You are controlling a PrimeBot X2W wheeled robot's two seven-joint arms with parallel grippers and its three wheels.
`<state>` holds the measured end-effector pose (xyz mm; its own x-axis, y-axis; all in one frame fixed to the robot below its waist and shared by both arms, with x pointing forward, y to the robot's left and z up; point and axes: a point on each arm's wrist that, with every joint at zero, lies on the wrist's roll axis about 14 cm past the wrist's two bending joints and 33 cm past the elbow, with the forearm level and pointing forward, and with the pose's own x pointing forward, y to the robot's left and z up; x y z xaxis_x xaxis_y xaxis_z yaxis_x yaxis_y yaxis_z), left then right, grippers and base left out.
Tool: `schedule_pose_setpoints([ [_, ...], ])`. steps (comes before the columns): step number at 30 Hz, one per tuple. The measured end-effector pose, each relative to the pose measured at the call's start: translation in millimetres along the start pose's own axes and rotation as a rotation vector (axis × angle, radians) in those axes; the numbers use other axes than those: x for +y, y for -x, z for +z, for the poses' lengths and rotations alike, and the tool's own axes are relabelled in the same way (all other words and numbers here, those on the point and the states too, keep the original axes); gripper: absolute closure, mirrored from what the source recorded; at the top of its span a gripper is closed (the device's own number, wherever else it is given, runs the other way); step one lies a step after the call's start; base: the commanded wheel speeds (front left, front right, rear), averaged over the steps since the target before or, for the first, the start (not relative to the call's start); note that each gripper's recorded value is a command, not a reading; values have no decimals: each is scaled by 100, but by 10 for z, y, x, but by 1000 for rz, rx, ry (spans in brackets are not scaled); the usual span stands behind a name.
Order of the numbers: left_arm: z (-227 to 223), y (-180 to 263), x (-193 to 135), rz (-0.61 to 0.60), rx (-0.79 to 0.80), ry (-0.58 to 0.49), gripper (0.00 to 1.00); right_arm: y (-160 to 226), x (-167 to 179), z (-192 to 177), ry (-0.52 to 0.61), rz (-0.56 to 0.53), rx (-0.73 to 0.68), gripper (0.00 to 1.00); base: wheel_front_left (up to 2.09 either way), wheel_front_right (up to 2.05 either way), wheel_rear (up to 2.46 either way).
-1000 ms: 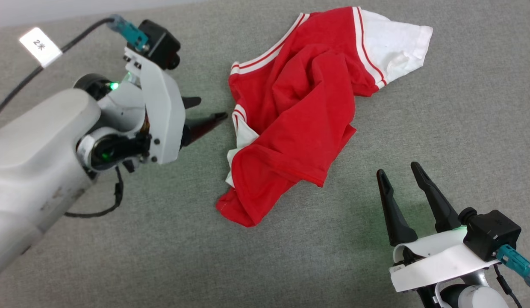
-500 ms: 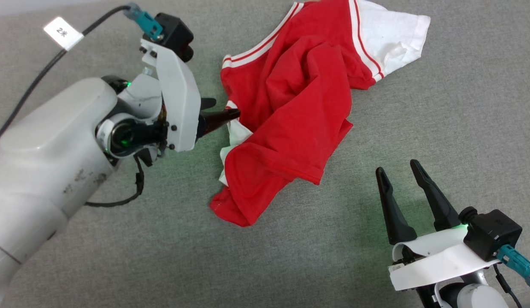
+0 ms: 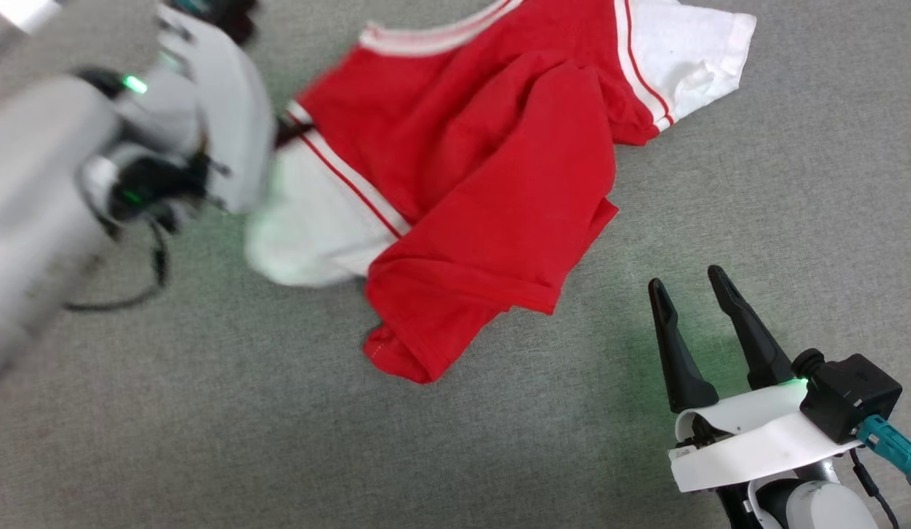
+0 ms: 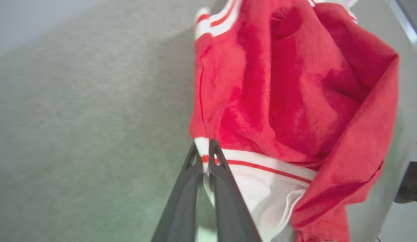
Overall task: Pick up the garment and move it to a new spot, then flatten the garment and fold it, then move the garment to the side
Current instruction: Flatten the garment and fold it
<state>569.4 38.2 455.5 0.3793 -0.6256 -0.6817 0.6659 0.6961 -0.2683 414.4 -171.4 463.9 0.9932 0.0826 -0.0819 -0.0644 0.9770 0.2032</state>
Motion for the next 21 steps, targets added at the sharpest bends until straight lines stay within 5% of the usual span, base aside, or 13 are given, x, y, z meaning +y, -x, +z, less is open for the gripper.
schedule_pose_setpoints([
  [10, 187, 163, 754, 240, -15, -89, 100, -73, 43, -108, -11, 17, 21, 0, 0, 0, 0],
  [18, -75, -95, 983, 289, 21, -53, 95, -41, -70, -162, 0, -18, 37, 0, 0, 0, 0],
  [20, -146, -133, 982, 287, 24, -41, 38, -33, -90, -152, 2, -24, 35, 0, 0, 0, 0],
  [21, -155, -127, 987, 290, 22, -41, 0, -31, -96, -144, 4, -25, 35, 0, 0, 0, 0],
])
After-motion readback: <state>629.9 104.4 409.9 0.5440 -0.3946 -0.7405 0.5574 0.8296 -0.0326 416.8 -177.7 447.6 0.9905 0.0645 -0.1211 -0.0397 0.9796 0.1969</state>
